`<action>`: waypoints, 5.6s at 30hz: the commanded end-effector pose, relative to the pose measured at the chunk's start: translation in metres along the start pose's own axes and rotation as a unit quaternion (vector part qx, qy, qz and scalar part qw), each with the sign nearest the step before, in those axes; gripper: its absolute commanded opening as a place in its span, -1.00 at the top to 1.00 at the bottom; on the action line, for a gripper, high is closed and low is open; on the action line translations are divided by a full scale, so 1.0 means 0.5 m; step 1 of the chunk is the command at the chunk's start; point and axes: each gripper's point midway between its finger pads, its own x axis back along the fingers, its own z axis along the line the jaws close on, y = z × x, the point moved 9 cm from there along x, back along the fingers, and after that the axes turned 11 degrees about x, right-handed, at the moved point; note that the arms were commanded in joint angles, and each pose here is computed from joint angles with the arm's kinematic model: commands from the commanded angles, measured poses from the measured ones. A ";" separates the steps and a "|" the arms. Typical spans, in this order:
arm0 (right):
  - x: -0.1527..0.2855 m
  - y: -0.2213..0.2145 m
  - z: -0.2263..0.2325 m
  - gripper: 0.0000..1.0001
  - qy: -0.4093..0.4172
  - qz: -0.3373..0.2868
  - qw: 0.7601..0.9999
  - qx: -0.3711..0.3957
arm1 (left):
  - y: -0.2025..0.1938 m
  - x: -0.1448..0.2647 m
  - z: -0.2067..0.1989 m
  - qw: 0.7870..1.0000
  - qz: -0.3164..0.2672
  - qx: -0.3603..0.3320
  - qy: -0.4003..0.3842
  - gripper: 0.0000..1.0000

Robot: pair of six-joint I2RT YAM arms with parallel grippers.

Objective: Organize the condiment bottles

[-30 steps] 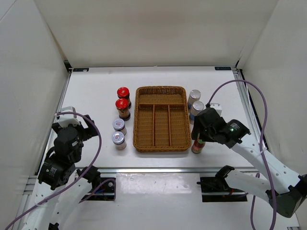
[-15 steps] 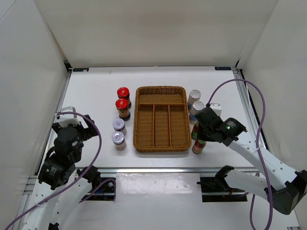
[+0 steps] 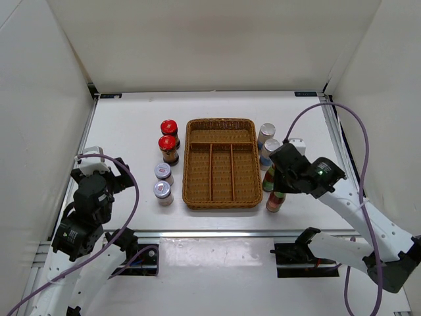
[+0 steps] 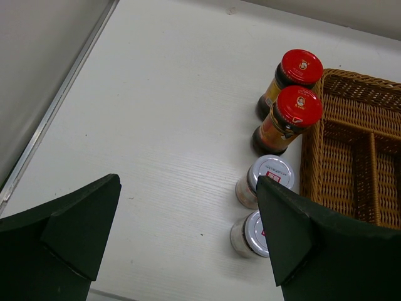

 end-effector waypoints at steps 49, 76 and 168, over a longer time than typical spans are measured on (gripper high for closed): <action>-0.235 0.340 0.164 0.66 0.046 -0.117 0.991 0.035 | 0.004 -0.001 0.007 1.000 -0.015 0.006 0.021 -1.00; 0.007 0.111 -0.037 -1.00 -0.033 -0.324 0.937 -0.124 | 0.000 -0.008 0.000 1.000 -0.011 0.006 0.012 -1.00; -0.061 0.091 -0.044 1.00 -0.130 -0.278 0.950 -0.059 | -0.002 -0.014 -0.002 1.000 -0.004 -0.005 0.016 -1.00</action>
